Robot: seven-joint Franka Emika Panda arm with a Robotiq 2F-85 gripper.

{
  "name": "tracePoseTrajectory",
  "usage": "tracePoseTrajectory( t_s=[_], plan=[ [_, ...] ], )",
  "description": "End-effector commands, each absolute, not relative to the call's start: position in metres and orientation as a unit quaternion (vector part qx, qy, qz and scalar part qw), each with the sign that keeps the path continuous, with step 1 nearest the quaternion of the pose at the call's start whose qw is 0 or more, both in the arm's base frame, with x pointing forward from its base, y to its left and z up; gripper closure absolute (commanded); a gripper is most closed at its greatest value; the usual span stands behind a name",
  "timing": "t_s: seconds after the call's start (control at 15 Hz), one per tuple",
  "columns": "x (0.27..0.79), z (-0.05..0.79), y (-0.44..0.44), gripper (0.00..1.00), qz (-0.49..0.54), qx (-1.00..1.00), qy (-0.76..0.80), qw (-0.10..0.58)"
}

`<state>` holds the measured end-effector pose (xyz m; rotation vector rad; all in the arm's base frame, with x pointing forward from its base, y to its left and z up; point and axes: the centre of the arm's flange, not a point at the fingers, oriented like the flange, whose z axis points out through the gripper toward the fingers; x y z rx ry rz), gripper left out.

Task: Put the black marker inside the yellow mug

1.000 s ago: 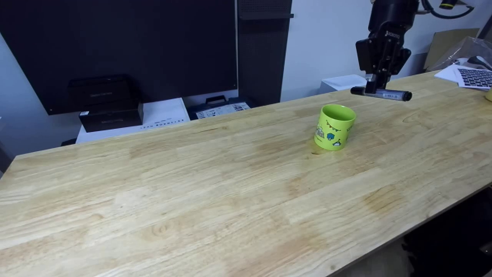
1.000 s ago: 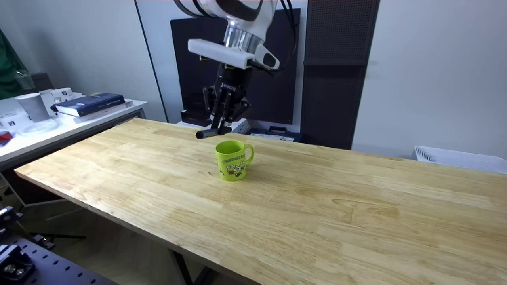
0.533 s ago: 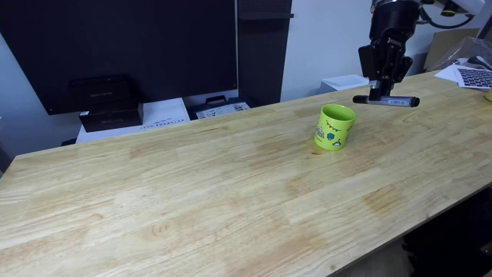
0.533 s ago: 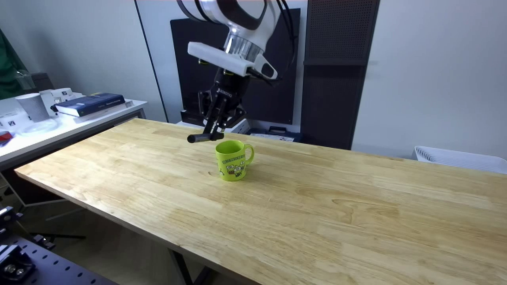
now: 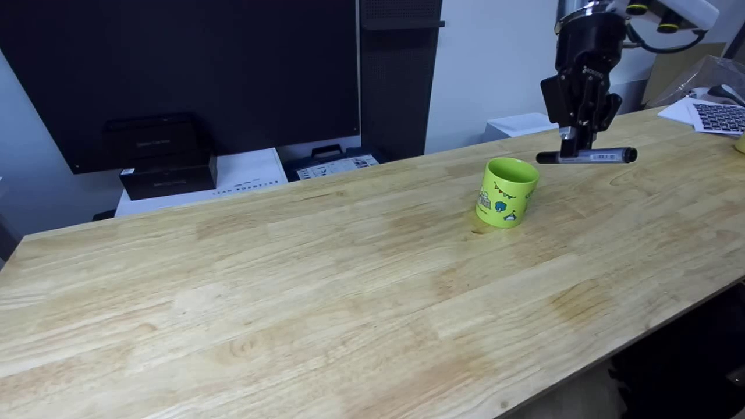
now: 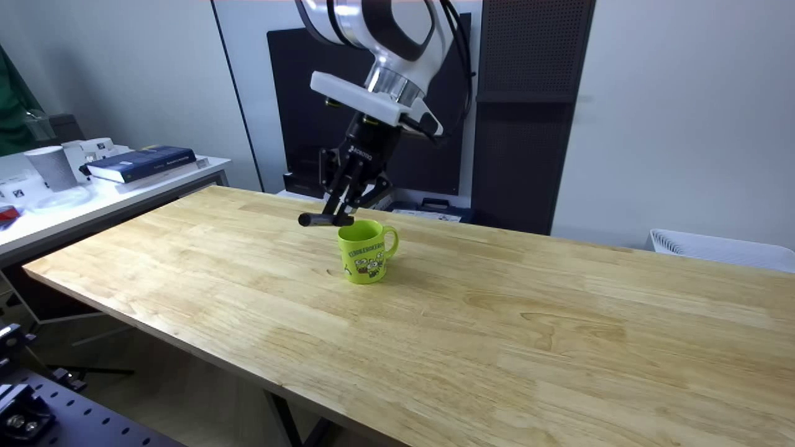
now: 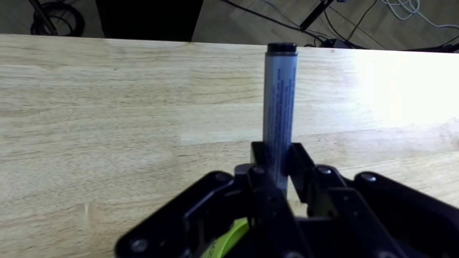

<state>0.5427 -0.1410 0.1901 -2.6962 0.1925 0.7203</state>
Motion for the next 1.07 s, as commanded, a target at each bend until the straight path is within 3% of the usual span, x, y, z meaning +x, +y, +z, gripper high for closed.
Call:
tracePoseTrajectory(
  t_s=[0.0, 1.0],
  plan=[
    [0.569, 0.182, -0.156, 0.95, 0.258, -0.948, 0.079, 0.166],
    [0.617, 0.150, -0.144, 0.95, 0.266, -0.945, 0.051, 0.185]
  ],
)
